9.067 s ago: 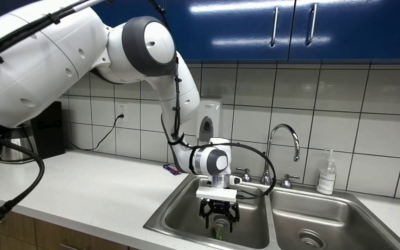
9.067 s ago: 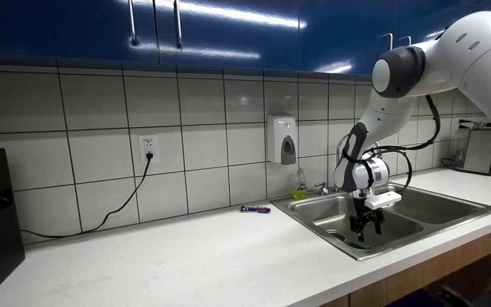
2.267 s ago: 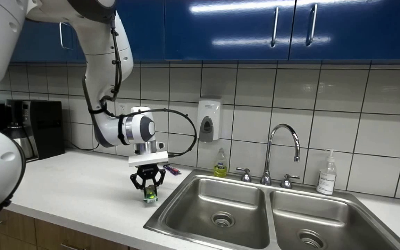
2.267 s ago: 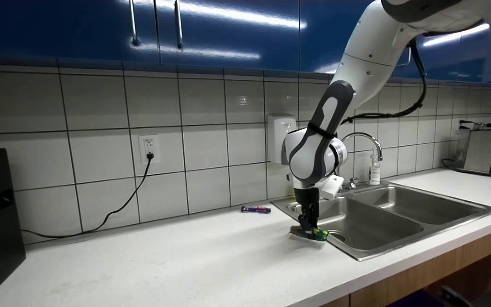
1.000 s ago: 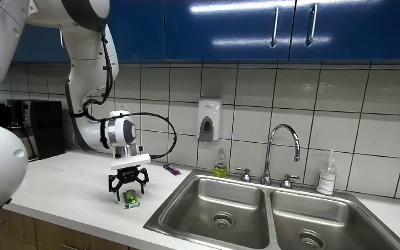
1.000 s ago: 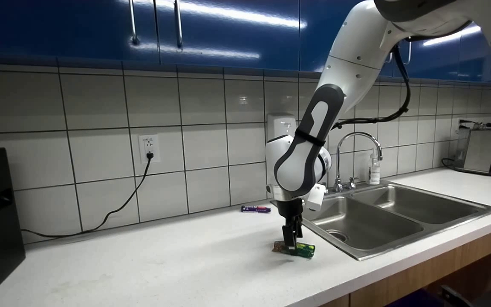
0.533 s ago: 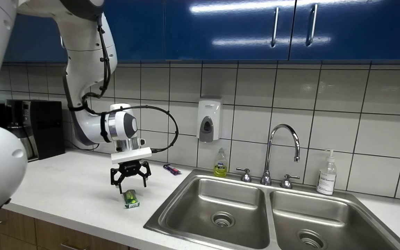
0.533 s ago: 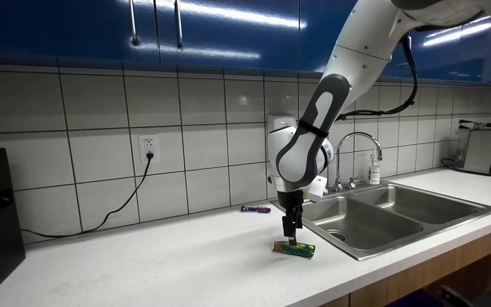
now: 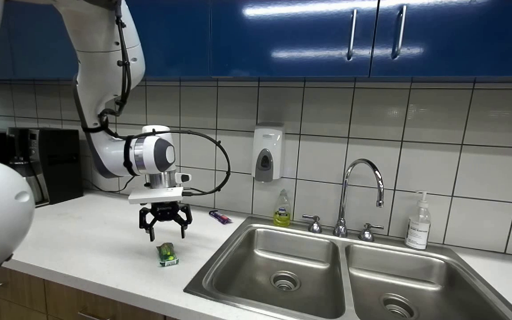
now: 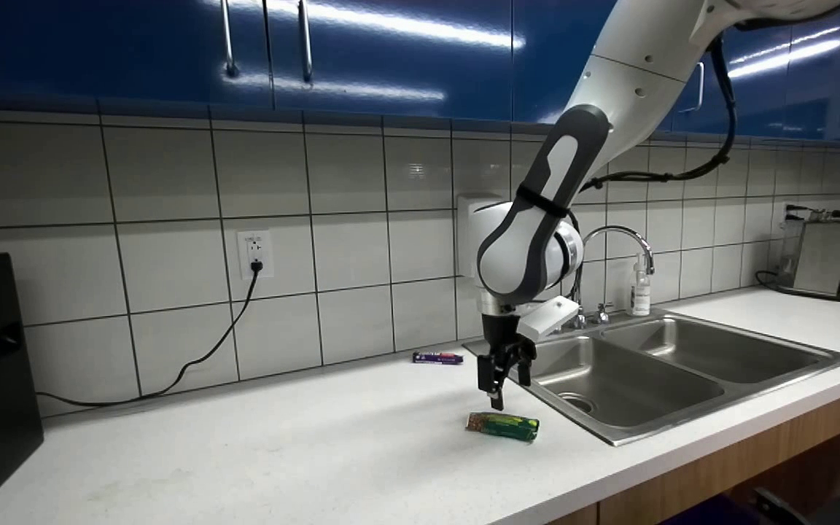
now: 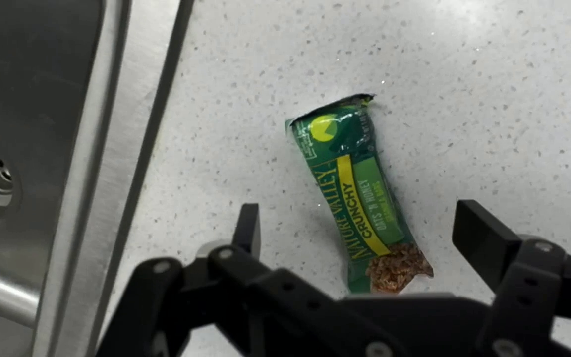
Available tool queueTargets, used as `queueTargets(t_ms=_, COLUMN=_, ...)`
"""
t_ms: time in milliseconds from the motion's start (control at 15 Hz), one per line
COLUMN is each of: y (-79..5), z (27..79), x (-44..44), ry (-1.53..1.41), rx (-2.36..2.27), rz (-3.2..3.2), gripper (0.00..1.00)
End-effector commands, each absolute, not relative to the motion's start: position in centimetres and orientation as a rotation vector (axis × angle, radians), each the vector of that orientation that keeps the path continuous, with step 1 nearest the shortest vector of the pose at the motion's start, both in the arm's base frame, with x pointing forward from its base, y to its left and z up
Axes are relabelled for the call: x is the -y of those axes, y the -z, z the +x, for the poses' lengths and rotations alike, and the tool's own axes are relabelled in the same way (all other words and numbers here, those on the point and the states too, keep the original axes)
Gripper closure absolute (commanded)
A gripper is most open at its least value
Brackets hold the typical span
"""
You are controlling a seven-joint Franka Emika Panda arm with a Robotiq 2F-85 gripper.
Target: Remove the chocolate bar from the sink
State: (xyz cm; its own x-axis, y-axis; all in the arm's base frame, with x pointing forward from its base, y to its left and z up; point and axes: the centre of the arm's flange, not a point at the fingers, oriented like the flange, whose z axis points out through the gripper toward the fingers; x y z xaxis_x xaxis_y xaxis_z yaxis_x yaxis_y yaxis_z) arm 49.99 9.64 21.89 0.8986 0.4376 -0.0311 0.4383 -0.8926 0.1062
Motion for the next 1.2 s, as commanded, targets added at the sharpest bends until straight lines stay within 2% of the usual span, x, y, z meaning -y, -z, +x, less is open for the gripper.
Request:
queueTargets(t_ms=0, y=-24.0, z=47.8, x=-9.5, ry=-0.010, rx=-0.389, rz=3.022, gripper=0.00)
queueTargets(t_ms=400, y=-25.8, z=44.9, x=-9.0, ry=-0.027, rx=-0.083, rz=3.052, gripper=0.00)
queueTargets(t_ms=1133, y=-27.4, z=40.1, x=-7.9, ry=-0.052, rx=-0.126, rz=3.029, gripper=0.00)
